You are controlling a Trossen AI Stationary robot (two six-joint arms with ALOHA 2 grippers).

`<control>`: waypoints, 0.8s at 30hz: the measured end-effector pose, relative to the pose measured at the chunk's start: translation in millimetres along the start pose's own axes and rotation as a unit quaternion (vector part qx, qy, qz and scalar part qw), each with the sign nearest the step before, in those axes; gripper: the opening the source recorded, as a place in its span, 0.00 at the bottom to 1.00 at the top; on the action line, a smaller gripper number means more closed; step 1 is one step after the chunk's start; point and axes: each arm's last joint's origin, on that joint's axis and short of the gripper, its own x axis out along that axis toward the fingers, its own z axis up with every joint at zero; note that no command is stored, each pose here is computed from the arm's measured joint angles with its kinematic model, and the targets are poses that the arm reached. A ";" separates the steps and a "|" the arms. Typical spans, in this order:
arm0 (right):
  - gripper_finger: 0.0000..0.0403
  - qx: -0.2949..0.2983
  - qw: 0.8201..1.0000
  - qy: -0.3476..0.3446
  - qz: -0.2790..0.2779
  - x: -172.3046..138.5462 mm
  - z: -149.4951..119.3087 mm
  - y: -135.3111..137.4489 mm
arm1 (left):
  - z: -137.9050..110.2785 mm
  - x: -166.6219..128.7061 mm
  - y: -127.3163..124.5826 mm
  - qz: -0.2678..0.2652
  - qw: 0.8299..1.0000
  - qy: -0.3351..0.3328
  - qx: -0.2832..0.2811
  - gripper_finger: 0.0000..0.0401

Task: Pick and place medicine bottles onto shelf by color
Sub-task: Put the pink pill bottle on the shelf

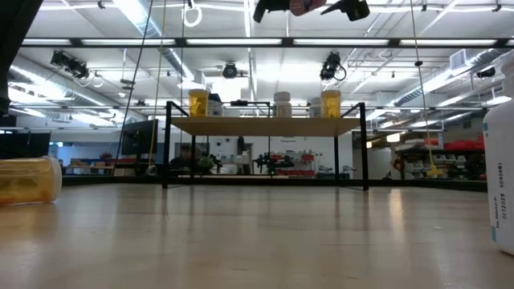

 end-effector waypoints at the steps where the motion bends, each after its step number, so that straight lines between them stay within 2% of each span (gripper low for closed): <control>1: 0.68 -0.004 1.000 -0.004 0.003 0.2 1.0 0.5 | 0.0 0.0 -0.6 -0.001 1.000 0.000 0.000 0.38; 5: 0.64 -0.009 1.000 -0.011 0.010 -0.1 2.5 1.9 | -0.7 0.3 -4.7 -0.005 1.000 0.001 0.002 0.40; 12: 0.49 -0.010 1.000 0.000 0.024 0.4 1.4 3.4 | -0.1 -0.5 -2.0 -0.005 1.000 0.001 0.002 0.39; 15: 0.46 -0.004 1.000 0.003 0.024 0.4 0.9 3.2 | -0.1 -0.6 -0.9 -0.006 1.000 0.002 0.002 0.40; 18: 0.48 0.000 1.000 0.007 0.023 0.4 0.2 2.8 | -0.1 -0.7 -0.5 -0.006 1.000 0.002 0.002 0.41; 24: 0.59 0.003 0.999 0.032 0.027 0.5 -4.2 1.8 | 0.6 -0.9 1.5 0.008 1.000 -0.001 0.003 0.39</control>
